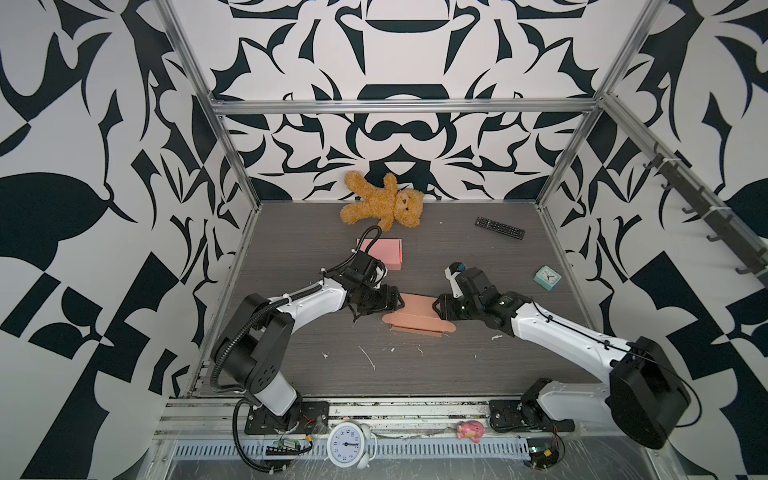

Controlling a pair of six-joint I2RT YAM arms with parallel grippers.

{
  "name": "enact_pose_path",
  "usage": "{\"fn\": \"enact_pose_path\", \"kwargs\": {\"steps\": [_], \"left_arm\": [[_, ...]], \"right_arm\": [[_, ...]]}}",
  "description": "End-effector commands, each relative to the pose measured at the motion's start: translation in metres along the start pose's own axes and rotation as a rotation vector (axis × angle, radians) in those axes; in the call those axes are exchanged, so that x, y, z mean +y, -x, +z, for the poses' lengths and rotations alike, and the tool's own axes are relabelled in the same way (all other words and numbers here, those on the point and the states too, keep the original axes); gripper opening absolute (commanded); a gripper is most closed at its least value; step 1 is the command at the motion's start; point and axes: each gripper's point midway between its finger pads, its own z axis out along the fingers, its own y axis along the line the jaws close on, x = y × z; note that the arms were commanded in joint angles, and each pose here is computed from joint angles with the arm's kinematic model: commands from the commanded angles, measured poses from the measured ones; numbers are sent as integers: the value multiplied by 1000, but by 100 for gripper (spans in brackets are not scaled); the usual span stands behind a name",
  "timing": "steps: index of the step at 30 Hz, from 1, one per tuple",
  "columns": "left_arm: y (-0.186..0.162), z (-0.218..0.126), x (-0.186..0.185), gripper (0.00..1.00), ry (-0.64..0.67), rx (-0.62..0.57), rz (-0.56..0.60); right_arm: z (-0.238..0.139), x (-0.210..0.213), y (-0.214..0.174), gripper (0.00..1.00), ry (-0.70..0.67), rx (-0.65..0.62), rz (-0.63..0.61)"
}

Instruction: Fold the paper box

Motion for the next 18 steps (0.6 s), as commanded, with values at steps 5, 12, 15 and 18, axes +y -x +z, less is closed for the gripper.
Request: {"fn": "enact_pose_path", "kwargs": {"steps": [5, 12, 15, 18], "left_arm": [[-13, 6, 7, 76, 7, 24, -17], [-17, 10, 11, 75, 10, 32, -21], [-19, 13, 13, 74, 12, 40, -24], [-21, 17, 15, 73, 12, 47, -32]], "right_arm": [[7, -4, -5, 48, 4, 3, 24], [11, -7, -10, 48, 0, 16, 31], [13, -8, -12, 48, -3, 21, 33], [15, -10, -15, 48, -3, 28, 34]]}}
